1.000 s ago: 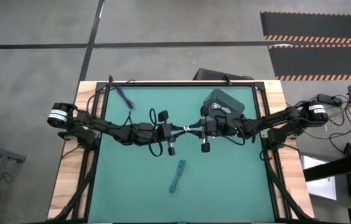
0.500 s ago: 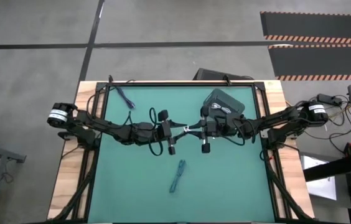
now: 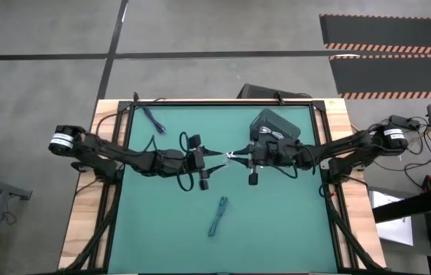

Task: Pick and place USB-C Cables
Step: Put the white charger cable into the black container

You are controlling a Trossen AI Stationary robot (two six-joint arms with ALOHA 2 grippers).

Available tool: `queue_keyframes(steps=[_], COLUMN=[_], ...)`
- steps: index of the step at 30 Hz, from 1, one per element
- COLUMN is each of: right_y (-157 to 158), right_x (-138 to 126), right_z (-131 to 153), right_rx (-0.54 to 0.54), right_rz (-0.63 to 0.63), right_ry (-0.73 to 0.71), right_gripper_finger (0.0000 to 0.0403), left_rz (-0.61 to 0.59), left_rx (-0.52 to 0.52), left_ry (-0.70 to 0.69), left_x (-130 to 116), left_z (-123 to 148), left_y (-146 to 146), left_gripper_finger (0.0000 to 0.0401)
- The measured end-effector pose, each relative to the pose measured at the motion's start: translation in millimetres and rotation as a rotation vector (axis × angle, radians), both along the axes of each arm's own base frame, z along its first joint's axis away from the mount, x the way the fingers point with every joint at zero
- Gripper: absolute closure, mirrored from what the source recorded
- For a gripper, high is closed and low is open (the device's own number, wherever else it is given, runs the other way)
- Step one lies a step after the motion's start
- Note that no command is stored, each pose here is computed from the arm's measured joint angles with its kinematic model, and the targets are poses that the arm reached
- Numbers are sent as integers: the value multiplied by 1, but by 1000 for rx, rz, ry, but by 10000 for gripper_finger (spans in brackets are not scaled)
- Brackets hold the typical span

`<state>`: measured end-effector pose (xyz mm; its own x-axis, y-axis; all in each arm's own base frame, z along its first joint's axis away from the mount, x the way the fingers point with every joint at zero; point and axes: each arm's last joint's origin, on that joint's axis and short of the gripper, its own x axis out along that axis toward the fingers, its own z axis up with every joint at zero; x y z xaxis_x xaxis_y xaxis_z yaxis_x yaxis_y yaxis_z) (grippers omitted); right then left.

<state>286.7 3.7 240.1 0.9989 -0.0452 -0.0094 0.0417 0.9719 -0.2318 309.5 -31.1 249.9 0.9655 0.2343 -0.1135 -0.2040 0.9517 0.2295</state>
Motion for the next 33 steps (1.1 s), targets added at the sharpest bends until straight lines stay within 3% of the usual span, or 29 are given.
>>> queue_keyframes(steps=[12,21,33], right_y=[-6,-17,-46], right_x=[-23,-14,-6], right_z=[17,53,83], right_rx=[86,80,142], right_rz=[-197,-310,-459], right_ry=[165,427,782], right_gripper_finger=[380,380,380], left_rz=[-6,4,46], left_rx=[68,104,118], left_ry=[28,-6,70], left_x=[-28,-38,-47], left_z=[28,41,40], left_y=[4,6,8], left_gripper_finger=[230,230,230])
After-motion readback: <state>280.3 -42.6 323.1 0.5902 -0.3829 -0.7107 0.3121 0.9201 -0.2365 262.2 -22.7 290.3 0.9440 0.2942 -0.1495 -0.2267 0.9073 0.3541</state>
